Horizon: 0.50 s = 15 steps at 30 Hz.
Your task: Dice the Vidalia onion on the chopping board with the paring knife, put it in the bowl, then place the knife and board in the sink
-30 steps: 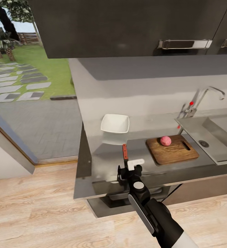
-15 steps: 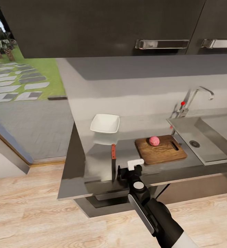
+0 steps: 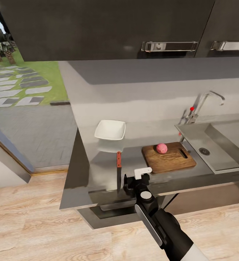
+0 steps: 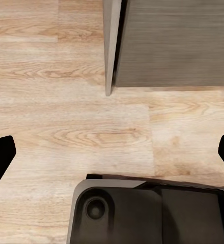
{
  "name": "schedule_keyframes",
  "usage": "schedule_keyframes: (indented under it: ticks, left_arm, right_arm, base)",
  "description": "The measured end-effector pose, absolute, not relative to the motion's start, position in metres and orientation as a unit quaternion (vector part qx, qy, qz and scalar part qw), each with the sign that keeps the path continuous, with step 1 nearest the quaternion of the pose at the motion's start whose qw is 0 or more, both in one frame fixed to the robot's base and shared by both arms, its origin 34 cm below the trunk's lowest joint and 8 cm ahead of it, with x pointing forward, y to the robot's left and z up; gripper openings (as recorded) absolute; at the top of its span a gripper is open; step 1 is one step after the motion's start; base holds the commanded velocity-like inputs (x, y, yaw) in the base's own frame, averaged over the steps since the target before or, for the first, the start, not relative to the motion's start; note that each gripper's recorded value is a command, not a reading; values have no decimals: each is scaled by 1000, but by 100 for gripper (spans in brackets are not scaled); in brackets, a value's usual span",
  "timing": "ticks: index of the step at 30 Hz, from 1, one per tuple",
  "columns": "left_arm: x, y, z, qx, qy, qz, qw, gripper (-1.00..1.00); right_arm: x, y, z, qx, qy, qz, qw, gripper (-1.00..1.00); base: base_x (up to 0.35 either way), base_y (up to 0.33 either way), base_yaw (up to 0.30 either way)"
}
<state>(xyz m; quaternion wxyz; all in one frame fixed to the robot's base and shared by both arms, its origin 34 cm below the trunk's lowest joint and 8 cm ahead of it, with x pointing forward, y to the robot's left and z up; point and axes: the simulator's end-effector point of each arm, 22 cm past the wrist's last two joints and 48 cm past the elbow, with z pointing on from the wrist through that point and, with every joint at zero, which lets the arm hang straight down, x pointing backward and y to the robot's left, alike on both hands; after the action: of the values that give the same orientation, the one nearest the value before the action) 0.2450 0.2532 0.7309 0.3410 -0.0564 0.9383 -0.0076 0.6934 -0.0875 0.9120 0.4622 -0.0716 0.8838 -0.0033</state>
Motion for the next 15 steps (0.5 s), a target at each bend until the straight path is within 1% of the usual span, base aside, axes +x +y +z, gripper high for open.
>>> schedule_keyframes:
  ticks: [15]
  left_arm:
    - [242, 253, 730, -57, 940, -7, 337, 100]
  right_arm:
    - [692, -87, 906, -72, 886, -3, 458, 100]
  base:
    - [4, 7, 0]
